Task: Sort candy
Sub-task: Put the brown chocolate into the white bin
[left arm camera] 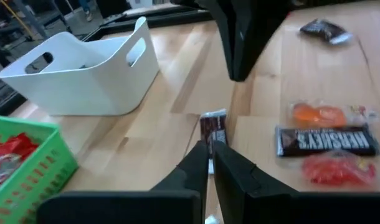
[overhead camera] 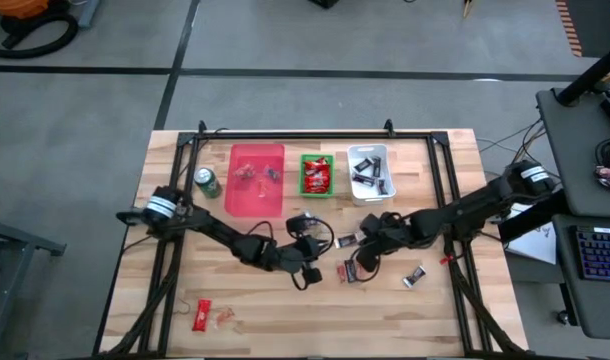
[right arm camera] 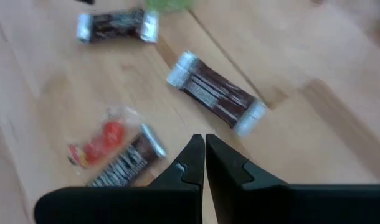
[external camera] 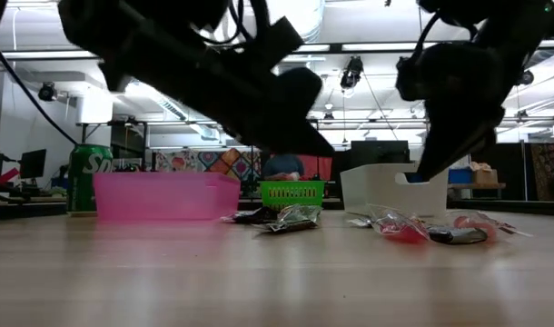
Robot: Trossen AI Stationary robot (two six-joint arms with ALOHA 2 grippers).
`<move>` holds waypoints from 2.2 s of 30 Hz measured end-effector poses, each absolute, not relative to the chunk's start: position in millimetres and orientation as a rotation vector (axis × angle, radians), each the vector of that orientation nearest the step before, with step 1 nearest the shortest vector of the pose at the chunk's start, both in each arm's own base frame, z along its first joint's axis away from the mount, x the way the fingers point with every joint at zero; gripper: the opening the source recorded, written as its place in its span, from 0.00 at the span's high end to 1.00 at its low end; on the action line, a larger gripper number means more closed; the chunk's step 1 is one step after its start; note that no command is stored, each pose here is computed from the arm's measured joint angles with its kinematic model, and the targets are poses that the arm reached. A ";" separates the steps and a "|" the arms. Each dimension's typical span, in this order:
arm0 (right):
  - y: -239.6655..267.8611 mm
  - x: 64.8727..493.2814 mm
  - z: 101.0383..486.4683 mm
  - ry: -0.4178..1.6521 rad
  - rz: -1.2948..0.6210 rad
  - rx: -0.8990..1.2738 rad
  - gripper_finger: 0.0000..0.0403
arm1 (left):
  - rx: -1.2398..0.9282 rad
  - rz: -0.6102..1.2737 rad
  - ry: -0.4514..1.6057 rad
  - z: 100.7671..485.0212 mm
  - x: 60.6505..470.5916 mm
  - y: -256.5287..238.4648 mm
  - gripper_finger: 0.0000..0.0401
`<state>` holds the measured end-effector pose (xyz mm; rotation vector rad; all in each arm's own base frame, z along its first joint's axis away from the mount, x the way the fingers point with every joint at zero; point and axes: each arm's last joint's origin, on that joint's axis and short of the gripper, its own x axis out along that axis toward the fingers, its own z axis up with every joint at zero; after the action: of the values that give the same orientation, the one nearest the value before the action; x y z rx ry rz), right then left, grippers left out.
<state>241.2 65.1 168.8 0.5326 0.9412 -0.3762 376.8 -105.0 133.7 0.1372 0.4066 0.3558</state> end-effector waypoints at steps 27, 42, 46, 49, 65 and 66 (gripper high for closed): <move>36.2 222.8 142.1 0.824 -0.502 0.728 0.84 | 0.088 0.300 0.454 74.3 415.4 -81.1 1.00; 37.9 234.3 131.9 0.760 -0.464 0.762 0.45 | 0.081 0.316 0.494 70.1 412.9 -77.4 1.00; 37.6 241.5 120.6 0.756 -0.465 0.758 0.41 | 0.082 0.316 0.496 69.7 412.5 -77.3 1.00; 38.9 249.4 117.2 0.710 -0.429 0.756 0.41 | 0.082 0.316 0.497 69.7 412.5 -77.2 1.00; 38.5 259.1 113.5 0.629 -0.409 0.724 0.85 | 0.079 0.314 0.491 69.8 412.3 -78.3 1.00; 38.5 259.1 113.5 0.630 -0.408 0.719 0.89 | 0.079 0.314 0.490 70.5 412.2 -78.9 1.00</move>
<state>259.1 38.5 113.5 0.7185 0.6300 -0.4078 412.2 -78.9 70.5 0.0790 0.4895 0.3135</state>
